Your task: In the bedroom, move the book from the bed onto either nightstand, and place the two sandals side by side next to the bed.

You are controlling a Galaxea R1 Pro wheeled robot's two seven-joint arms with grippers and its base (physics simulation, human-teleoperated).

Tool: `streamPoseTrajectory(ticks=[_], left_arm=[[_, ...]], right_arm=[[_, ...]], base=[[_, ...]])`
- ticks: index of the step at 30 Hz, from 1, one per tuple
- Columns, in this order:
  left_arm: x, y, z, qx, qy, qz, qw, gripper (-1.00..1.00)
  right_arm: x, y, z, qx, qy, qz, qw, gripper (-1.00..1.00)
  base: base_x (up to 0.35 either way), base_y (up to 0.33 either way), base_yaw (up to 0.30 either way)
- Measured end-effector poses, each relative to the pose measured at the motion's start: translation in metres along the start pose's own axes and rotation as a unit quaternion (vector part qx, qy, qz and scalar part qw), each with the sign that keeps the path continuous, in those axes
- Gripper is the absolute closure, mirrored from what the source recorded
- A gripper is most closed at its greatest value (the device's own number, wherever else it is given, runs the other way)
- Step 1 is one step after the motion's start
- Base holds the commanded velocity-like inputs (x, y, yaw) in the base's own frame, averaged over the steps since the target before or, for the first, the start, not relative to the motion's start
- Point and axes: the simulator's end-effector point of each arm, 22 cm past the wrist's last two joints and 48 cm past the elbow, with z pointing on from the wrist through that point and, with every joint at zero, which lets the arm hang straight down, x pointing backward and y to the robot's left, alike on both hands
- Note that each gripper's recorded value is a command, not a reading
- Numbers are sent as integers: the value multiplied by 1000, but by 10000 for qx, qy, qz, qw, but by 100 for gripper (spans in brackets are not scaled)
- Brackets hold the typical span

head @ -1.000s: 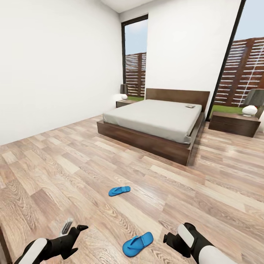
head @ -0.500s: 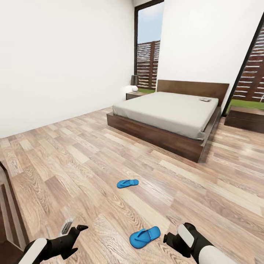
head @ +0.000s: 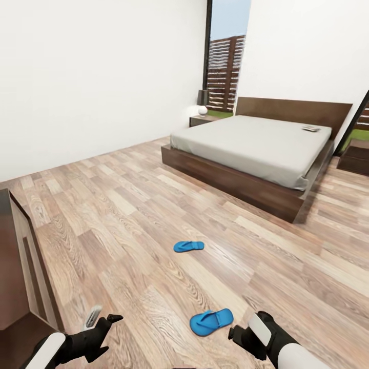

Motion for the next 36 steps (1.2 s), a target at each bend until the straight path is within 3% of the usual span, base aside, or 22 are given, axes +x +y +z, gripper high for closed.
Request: streamPoseTrajectory(ticks=[14,23,27,36], left_arm=[[1,4,3,-39,22,-26,10000,-100],[0,5,2,-35,17,-33,10000,-100],[0,4,2,-16,12,-56,10000,-100],[1,-1,3,83,20,-99,9999,-100]], right_arm=[[0,0,3,6,25,-12,10000,-100],[-29,11,-11,-110,-284,-29,9995,-100],[-42,25,-19,-295,-332,101,9990,-100],[-62,75,-42,-1035,-113,770,9916,-100]], base=[[0,0,39],[0,0,1],[0,0,0],[0,0,0]])
